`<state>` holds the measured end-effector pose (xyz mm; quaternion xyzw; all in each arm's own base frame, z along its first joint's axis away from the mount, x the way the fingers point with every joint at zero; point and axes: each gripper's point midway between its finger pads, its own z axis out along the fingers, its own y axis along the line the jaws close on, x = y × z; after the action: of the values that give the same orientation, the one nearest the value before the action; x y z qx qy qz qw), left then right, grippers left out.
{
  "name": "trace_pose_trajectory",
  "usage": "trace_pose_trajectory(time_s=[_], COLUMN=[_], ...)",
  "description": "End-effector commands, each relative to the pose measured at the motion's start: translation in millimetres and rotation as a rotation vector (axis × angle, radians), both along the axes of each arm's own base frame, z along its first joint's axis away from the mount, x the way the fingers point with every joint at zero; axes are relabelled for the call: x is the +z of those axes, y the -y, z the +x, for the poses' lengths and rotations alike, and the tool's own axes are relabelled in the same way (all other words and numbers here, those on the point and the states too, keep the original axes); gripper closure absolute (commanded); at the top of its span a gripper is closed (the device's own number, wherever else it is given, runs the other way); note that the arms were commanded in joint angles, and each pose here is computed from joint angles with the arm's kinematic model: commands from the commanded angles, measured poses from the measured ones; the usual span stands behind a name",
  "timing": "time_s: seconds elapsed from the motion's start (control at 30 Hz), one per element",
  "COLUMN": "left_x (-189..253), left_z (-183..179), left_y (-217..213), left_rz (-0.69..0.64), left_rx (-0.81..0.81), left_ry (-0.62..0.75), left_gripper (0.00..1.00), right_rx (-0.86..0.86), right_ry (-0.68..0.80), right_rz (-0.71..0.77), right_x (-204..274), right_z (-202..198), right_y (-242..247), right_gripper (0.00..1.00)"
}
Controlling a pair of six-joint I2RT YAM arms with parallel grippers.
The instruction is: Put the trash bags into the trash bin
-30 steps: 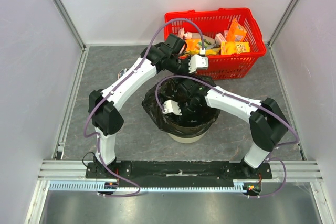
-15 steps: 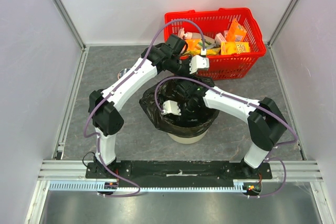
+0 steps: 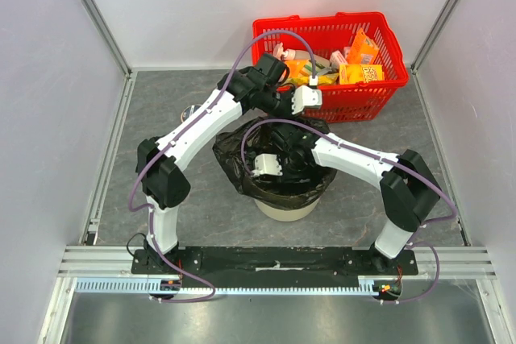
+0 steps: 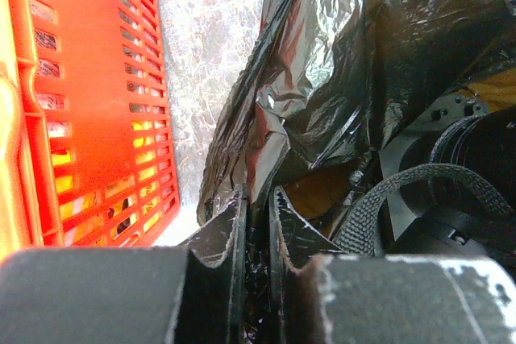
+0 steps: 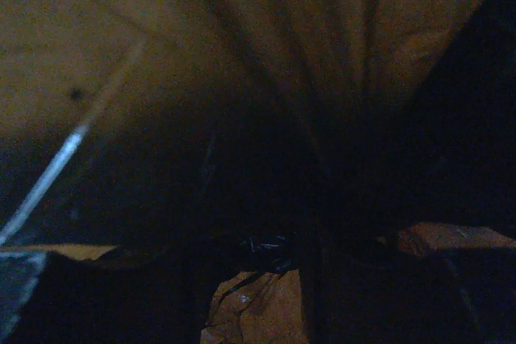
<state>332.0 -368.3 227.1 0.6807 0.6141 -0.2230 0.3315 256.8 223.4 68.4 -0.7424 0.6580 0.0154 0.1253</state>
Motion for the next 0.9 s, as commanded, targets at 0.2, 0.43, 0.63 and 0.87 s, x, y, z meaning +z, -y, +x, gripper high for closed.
trace_pose_trajectory(time_s=[0.2,0.43,0.63,0.87], left_x=[-16,-17,-19,-12], left_z=[-17,-20,-20,-20], left_y=[7,10,9,11], left_rz=[0.062,0.069,0.078,0.065], left_rx=[-0.047,-0.050,-0.049,-0.047], left_ry=[0.005,0.008,0.011,0.021], left_gripper=[0.98,0.98,0.98,0.98], right_rx=[0.004,-0.002,-0.014,-0.028], right_ry=[0.019,0.029,0.050,0.078], right_rz=[-0.162,-0.195,-0.203,-0.107], right_x=[-12,-14,-8,21], right_z=[-2,-1,3,7], right_y=[28,34,36,20], right_gripper=[0.48,0.43,0.37,0.30])
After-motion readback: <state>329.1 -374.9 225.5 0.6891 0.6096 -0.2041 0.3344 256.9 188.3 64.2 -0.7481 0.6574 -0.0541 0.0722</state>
